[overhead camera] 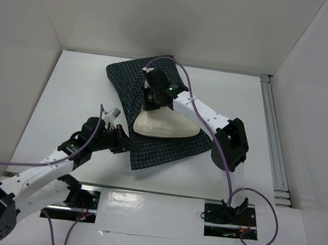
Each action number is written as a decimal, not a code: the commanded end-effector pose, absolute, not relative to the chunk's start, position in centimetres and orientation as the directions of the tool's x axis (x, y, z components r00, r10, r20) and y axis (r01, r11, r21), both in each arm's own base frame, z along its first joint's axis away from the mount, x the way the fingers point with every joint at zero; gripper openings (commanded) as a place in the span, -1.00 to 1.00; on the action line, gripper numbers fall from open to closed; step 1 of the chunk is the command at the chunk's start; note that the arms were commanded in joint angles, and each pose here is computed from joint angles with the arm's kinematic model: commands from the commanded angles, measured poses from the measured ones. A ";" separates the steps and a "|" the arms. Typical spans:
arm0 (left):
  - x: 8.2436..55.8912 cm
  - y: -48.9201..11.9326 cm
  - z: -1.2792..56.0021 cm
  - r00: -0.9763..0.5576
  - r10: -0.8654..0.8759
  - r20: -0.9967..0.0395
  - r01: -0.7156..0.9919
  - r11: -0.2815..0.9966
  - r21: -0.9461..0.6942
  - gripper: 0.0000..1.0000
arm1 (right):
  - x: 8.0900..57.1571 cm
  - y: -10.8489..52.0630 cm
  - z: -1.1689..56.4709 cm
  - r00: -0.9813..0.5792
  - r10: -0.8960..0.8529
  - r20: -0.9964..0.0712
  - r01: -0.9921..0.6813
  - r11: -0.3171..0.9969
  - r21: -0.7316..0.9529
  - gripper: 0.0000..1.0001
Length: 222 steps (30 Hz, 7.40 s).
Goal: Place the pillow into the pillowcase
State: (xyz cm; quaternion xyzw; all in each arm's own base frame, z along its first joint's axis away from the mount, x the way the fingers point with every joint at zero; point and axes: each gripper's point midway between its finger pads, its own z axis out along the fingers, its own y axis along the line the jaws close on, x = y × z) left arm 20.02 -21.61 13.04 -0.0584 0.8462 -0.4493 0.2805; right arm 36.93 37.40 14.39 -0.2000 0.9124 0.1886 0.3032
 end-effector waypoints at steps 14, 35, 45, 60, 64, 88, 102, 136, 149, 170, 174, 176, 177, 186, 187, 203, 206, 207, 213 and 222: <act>15.4 -22.6 17.5 -0.883 -0.190 -0.428 0.293 0.490 -0.821 -1.00 | 41.2 37.9 14.4 -0.665 -0.148 -0.732 -0.411 0.891 0.193 -1.00; 32.8 -16.7 19.5 -0.741 -0.100 -0.665 0.019 0.985 -0.169 0.61 | 31.6 18.1 14.4 -0.763 0.324 -0.559 0.016 0.875 0.485 0.70; 40.4 -18.5 18.6 -0.701 0.153 -0.697 0.128 0.988 0.088 0.51 | 31.6 18.5 14.0 -0.813 0.371 -0.449 -0.001 0.770 0.638 0.75; 40.9 -22.3 12.1 -0.766 0.293 -0.572 0.331 0.943 0.039 0.38 | 32.8 22.5 9.7 -0.871 0.342 -0.353 0.018 0.740 0.672 0.82; 41.0 -22.2 11.1 -0.780 0.287 -0.557 0.317 0.947 0.046 0.01 | 32.9 23.4 8.9 -0.867 0.343 -0.363 0.021 0.751 0.660 0.75; 31.1 -29.8 19.6 -0.838 0.087 -0.538 0.417 0.738 -0.530 -1.00 | 36.8 24.9 11.9 -0.829 0.239 -0.506 -0.134 0.793 0.594 -1.00; 34.0 -33.5 19.3 -0.862 0.102 -0.497 0.424 0.683 -0.595 -1.00 | 33.3 29.1 14.7 -0.852 0.208 -0.480 -0.236 0.666 0.708 -1.00; 34.5 -25.3 20.0 -0.819 0.095 -0.566 0.263 0.939 -0.222 0.13 | 33.5 22.9 14.9 -0.802 0.169 -0.573 -0.173 0.853 0.493 0.85; 32.1 -27.8 15.6 -0.792 0.331 -0.514 0.303 0.943 0.140 1.00 | 31.7 11.4 14.5 -0.728 0.340 -0.596 0.128 0.921 0.369 1.00; 33.0 -27.3 7.3 -0.857 0.335 -0.391 0.254 0.936 0.244 -0.79 | 32.5 12.0 15.9 -0.710 0.329 -0.623 0.086 0.918 0.386 1.00; 35.4 -28.7 15.5 -0.842 0.253 -0.476 0.277 0.961 0.019 -1.00 | 33.0 14.0 17.4 -0.749 0.322 -0.579 0.000 0.874 0.486 1.00; 35.8 -28.5 19.2 -0.828 0.212 -0.519 0.292 0.953 -0.077 -1.00 | 33.5 14.9 18.6 -0.738 0.319 -0.594 -0.052 0.851 0.522 1.00; 35.8 -28.0 20.8 -0.825 0.200 -0.529 0.304 0.946 -0.116 -1.00 | 33.5 15.8 19.3 -0.740 0.324 -0.589 -0.083 0.826 0.558 1.00; 34.6 -26.4 28.1 -0.829 0.032 -0.558 0.369 0.781 -0.504 -1.00 | 34.4 24.9 23.2 -0.738 0.242 -0.629 -0.305 0.713 0.632 0.54; 34.8 -26.1 28.5 -0.829 0.006 -0.559 0.359 0.772 -0.525 -1.00 | 34.4 25.4 23.3 -0.745 0.241 -0.622 -0.316 0.694 0.647 0.46; 34.2 -24.9 35.2 -0.787 -0.166 -0.595 0.382 0.625 -0.681 -1.00 | 36.2 33.3 19.2 -0.798 0.227 -0.558 -0.336 0.602 0.725 -0.12; 34.0 -24.8 35.6 -0.791 -0.173 -0.587 0.385 0.605 -0.697 -1.00 | 36.9 33.7 18.3 -0.800 0.250 -0.546 -0.317 0.597 0.737 0.09; 33.7 -24.9 36.2 -0.786 -0.179 -0.591 0.395 0.590 -0.704 -1.00 | 36.7 34.1 18.7 -0.794 0.248 -0.555 -0.332 0.587 0.738 0.10; 33.8 -24.9 36.4 -0.798 -0.192 -0.571 0.393 0.554 -0.734 -1.00 | 39.0 34.9 16.7 -0.783 0.258 -0.565 -0.305 0.632 0.712 0.36; 33.9 -24.3 36.9 -0.797 -0.217 -0.563 0.395 0.518 -0.759 -1.00 | 41.4 34.5 10.4 -0.783 0.288 -0.552 -0.176 0.748 0.639 -0.08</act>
